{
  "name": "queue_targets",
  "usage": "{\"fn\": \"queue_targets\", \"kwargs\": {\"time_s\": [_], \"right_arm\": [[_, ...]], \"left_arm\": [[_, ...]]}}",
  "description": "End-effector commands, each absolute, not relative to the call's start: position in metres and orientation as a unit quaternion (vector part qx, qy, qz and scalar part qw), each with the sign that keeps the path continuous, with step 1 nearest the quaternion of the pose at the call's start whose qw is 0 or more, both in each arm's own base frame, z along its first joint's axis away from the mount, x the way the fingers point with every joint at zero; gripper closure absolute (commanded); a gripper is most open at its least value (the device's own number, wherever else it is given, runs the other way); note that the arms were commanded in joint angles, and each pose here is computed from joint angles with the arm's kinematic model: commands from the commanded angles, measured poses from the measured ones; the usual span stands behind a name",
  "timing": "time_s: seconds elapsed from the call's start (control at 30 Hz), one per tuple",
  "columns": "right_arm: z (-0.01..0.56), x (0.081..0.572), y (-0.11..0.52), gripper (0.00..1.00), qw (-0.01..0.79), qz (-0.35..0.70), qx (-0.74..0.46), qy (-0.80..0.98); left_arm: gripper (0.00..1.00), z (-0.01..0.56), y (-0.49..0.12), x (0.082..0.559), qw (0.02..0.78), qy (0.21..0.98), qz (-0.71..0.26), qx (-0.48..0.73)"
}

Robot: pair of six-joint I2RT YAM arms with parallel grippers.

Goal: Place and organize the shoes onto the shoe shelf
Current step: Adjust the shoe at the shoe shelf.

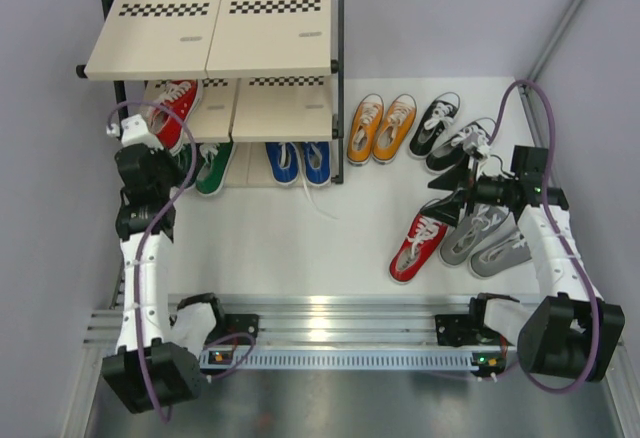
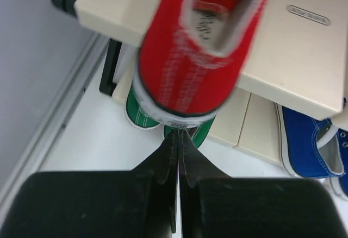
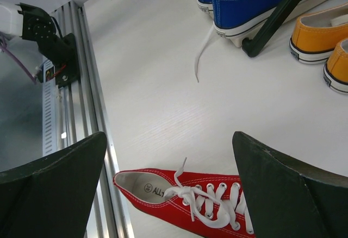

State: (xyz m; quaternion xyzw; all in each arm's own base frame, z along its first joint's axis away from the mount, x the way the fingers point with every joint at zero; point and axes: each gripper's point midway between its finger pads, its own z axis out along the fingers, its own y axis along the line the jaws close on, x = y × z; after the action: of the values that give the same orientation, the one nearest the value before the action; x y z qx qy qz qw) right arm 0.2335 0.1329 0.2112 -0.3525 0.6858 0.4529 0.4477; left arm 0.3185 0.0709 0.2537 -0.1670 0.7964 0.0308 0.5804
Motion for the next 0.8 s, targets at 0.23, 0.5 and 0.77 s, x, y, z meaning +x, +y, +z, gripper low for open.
{"fn": "queue_targets", "kwargs": {"time_s": [0.23,0.5,0.77], "right_arm": [[0.235,0.24,0.129,0.01,0.48,0.443,-0.379,0.656],[0.235,0.24,0.129,0.0,0.48,0.442,-0.381,0.655],[0.234,0.24,0.129,0.01,0.479,0.441,-0.381,0.656]], "left_arm": [[1.0,0.265,0.099,0.326,0.574,0.768,-0.05,-0.279],[1.0,0.271,0.11,0.351,0.574,0.765,-0.068,-0.284],[1.0,0.274,0.104,0.368,0.567,0.773,-0.099,-0.266]]}}
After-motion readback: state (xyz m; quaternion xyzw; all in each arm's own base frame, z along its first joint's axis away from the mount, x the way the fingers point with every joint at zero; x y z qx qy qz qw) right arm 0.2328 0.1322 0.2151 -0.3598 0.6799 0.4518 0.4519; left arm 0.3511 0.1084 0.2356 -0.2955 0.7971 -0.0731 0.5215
